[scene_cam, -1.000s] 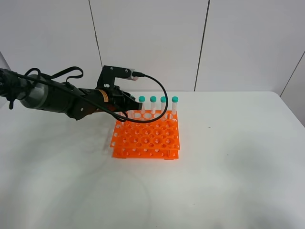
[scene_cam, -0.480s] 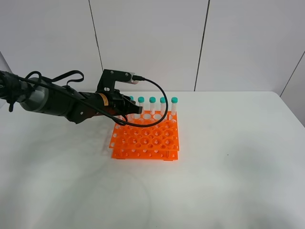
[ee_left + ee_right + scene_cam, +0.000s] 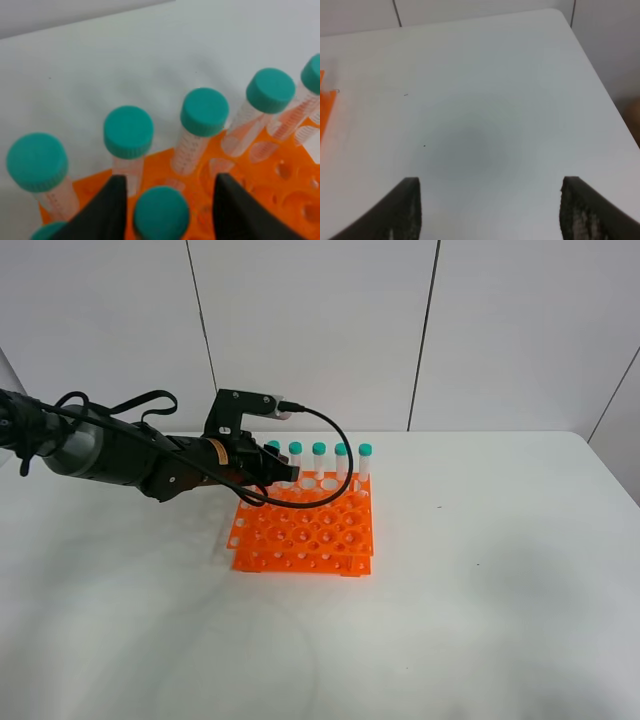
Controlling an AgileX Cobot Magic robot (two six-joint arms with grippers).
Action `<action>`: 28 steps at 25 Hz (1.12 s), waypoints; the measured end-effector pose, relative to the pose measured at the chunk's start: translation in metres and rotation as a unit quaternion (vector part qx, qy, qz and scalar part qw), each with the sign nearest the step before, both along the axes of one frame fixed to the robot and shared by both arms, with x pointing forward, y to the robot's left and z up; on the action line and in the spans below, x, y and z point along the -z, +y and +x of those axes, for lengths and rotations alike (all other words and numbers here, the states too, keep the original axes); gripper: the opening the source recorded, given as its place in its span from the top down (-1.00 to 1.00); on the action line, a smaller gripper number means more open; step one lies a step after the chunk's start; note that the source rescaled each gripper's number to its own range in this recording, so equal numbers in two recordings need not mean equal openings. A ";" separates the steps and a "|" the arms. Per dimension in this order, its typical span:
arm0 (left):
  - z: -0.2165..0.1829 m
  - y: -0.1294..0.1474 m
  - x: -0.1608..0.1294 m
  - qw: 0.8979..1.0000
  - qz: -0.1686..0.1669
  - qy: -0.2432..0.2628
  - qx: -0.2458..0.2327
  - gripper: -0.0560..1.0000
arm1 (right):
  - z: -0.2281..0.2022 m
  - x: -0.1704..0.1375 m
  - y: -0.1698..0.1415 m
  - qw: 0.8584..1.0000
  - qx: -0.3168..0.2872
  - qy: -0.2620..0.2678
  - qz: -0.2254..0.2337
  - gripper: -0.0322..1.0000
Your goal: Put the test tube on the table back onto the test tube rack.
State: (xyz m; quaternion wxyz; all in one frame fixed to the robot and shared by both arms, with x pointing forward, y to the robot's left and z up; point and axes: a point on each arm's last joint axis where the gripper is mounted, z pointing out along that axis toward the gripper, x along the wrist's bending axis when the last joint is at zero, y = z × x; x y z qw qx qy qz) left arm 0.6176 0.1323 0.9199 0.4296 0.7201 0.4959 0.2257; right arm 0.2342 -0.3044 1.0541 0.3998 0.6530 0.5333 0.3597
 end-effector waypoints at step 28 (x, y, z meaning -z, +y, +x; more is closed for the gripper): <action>-0.006 0.126 -0.091 0.985 -0.003 -0.042 -0.169 -0.06 | 0.000 0.000 0.000 1.000 0.000 0.000 0.000 -0.31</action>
